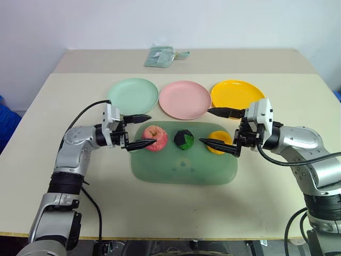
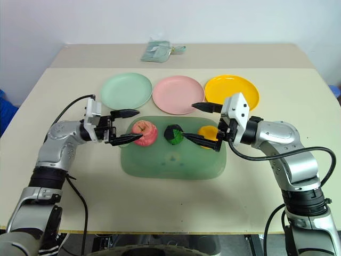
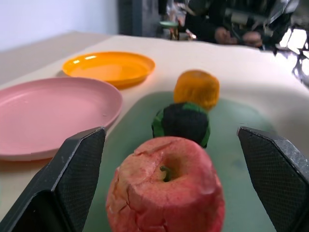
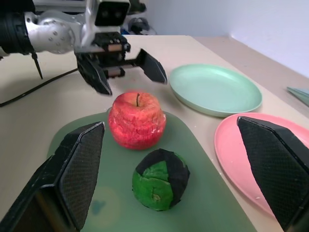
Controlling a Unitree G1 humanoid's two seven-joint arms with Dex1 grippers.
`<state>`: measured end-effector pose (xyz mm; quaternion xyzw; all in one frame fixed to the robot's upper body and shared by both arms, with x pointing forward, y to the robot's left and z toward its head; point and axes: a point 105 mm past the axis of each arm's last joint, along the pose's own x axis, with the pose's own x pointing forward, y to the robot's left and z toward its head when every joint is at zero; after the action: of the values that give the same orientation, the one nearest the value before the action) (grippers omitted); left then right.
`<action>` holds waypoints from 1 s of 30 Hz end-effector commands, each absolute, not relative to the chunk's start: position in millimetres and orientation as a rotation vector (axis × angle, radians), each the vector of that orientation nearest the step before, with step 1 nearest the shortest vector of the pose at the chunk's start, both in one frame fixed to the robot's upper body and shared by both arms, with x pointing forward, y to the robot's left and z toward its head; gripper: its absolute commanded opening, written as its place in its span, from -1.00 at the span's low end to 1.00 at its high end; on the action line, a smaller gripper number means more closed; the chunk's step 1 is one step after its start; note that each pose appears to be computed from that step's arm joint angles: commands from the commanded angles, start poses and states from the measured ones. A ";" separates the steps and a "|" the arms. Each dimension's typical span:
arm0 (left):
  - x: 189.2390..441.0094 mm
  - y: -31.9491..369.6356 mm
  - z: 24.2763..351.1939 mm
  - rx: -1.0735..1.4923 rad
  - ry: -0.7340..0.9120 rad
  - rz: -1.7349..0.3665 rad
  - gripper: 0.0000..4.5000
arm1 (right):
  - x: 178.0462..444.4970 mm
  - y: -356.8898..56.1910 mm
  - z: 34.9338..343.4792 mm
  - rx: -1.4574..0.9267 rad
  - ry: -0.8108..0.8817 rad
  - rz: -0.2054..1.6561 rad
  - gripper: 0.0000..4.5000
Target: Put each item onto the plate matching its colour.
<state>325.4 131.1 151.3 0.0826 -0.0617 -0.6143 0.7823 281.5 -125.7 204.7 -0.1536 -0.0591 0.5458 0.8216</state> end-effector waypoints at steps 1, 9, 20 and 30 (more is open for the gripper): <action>330.5 123.0 150.8 0.225 -0.165 -1.336 1.00 | 274.0 -120.9 215.0 -0.360 -0.148 1.186 0.99; 339.5 113.2 131.8 0.258 -0.137 -1.347 1.00 | 274.0 -119.5 219.3 -0.366 -0.154 1.176 0.99; 349.0 121.0 148.0 0.214 -0.189 -1.286 0.41 | 286.7 -124.5 227.9 -0.344 -0.209 1.091 1.00; 405.2 121.0 208.7 0.177 -0.352 -0.959 0.41 | 340.9 -147.7 226.4 -0.379 -0.219 0.779 1.00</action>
<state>392.8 118.4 195.2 0.0759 -0.1468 -0.5018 0.8490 334.0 -144.3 216.2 -0.1688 -0.0858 0.4042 0.8949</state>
